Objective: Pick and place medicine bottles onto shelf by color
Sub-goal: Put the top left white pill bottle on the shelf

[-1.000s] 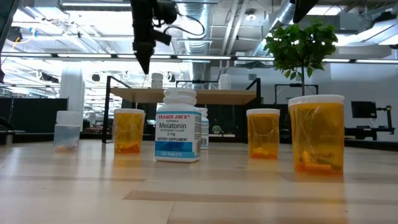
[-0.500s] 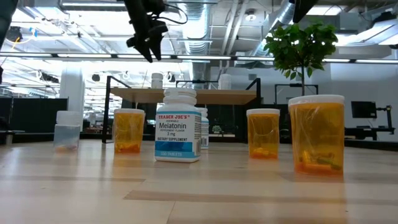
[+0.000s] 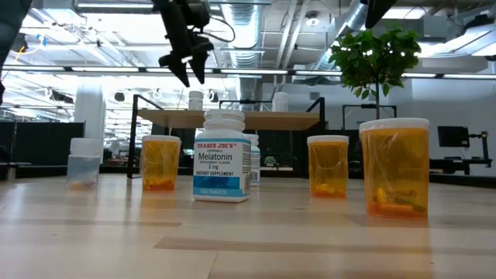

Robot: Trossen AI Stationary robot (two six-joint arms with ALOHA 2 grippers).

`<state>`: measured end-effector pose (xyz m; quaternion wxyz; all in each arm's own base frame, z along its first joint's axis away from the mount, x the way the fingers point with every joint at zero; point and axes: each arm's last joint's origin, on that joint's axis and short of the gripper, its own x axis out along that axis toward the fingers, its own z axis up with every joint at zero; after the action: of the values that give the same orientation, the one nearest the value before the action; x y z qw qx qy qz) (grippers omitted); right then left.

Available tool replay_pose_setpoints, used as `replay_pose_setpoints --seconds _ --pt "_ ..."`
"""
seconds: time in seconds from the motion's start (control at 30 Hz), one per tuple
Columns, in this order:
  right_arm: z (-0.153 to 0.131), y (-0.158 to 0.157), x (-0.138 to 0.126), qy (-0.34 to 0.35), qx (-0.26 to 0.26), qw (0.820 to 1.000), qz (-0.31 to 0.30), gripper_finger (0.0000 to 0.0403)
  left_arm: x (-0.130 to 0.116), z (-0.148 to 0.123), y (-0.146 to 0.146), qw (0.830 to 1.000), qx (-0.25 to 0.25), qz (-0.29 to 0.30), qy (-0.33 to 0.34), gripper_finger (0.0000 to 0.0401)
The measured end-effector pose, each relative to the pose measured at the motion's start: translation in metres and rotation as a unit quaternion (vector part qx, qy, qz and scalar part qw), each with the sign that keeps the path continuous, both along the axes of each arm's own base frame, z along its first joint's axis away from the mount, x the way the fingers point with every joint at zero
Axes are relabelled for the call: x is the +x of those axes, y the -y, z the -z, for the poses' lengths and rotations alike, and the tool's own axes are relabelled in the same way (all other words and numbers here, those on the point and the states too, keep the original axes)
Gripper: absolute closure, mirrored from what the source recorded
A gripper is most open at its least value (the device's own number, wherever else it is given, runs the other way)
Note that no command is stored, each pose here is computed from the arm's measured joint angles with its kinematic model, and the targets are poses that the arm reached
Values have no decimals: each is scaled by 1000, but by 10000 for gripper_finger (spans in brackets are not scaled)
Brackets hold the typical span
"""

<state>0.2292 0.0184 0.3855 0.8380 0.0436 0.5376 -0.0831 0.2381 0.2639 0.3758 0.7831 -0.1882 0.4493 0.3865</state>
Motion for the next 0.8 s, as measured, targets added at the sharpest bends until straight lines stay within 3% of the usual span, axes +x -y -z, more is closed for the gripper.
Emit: replay_pose_setpoints --seconds 0.33,0.57,0.8 --pt "0 0 0 -3 -1 1000 -1 159 17 11 0 1000 -15 21 6 62" --pt "0 0 0 -3 -1 1000 -1 159 19 17 2 1000 -2 -1 -23 62" --pt "0 0 0 -3 -3 1000 -7 159 21 17 3 999 -3 -36 -7 62"
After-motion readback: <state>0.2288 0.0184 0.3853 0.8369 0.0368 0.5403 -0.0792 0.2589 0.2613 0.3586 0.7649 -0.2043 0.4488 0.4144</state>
